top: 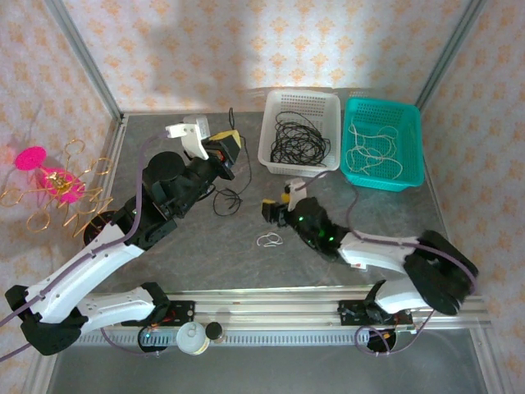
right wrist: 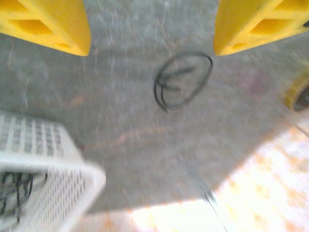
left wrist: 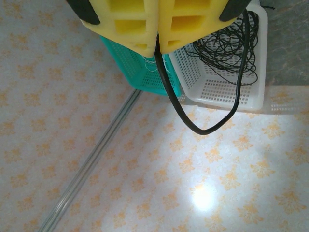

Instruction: Untangle the cables

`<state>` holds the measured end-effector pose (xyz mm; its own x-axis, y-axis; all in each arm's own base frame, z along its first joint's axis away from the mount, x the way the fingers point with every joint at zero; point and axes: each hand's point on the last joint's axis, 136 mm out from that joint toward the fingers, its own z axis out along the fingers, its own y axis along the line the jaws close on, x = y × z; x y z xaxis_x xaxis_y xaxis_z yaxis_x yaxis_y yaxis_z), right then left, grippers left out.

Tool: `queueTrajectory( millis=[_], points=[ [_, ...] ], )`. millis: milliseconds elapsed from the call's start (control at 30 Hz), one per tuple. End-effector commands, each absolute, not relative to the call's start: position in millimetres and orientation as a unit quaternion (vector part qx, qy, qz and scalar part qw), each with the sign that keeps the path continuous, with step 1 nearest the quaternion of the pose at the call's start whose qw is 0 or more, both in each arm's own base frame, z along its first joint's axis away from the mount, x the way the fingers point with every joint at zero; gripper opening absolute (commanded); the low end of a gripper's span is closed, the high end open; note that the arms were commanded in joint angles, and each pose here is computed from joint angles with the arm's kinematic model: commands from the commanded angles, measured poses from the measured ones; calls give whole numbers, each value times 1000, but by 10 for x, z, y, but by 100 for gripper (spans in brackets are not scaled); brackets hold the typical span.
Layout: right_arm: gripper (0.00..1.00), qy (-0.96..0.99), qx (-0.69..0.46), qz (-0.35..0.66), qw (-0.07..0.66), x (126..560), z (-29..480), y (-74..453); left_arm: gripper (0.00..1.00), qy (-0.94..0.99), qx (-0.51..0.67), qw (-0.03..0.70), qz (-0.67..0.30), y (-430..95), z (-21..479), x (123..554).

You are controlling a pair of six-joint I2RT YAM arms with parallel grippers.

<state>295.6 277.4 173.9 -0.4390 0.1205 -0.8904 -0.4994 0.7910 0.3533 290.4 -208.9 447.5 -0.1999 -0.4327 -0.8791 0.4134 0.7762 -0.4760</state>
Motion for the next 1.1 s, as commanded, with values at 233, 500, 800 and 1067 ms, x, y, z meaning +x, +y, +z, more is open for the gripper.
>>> queueTrajectory(
  millis=[233, 500, 800, 1067],
  points=[
    [68, 701, -341, 353, 518, 2613, 2533, 3105, 0, 739, 3, 585, -334, -2157, 4017, 2948],
    [68, 738, -299, 291, 530, 3015, 2577, 2908, 0, 769, 6, 561, -307, -2154, 3642, 3098],
    [67, 778, -252, 290, 498, 3292, 2265, 2656, 0, 771, 8, 581, -260, -1871, 3579, 3383],
    [66, 750, -266, 306, 522, 3350, 2553, 2715, 0, 750, 23, 613, -248, -1793, 3846, 3458]
  ],
)
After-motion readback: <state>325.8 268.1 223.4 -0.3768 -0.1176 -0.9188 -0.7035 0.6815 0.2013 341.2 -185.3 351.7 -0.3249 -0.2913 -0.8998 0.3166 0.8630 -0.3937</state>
